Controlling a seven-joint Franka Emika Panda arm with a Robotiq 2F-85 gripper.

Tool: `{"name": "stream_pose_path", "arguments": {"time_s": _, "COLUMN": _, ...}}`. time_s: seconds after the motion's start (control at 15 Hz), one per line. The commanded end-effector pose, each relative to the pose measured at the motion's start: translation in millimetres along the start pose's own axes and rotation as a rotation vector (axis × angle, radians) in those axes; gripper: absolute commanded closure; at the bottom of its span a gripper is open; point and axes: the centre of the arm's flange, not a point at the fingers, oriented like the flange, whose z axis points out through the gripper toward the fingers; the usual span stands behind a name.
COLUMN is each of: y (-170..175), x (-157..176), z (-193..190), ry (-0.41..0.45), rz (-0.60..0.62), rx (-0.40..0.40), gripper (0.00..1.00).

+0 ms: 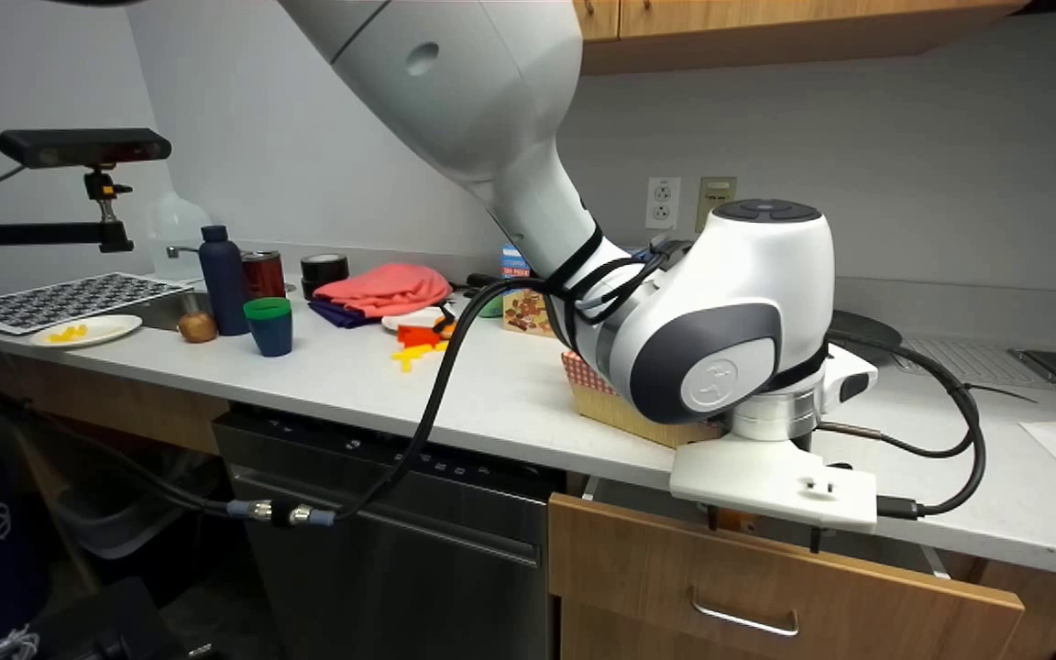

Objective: Pick up some of the fruits plush toy on the basket and put them in the drawer and close the drawer

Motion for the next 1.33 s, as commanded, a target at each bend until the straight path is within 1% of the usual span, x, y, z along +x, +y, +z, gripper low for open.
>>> {"name": "stream_pose_path", "arguments": {"time_s": 0.0, "y": 1, "x": -27, "z": -1, "ry": -0.049, "rz": -0.030, "rx": 0.006, "gripper": 0.00}}
{"name": "stream_pose_path", "arguments": {"time_s": 0.27, "y": 2, "x": -25, "z": 19, "ry": -0.083, "rz": -0.046, "rx": 0.029, "gripper": 0.00}}
{"name": "stream_pose_path", "arguments": {"time_s": 0.8, "y": 5, "x": 10, "z": 42, "ry": -0.055, "rz": -0.035, "rx": 0.044, "gripper": 0.00}}
{"name": "stream_pose_path", "arguments": {"time_s": 1.0, "y": 3, "x": 20, "z": 44, "ry": -0.046, "rz": -0.030, "rx": 0.054, "gripper": 0.00}}
{"name": "stream_pose_path", "arguments": {"time_s": 1.27, "y": -5, "x": 41, "z": 45, "ry": -0.006, "rz": -0.011, "rx": 0.061, "gripper": 0.00}}
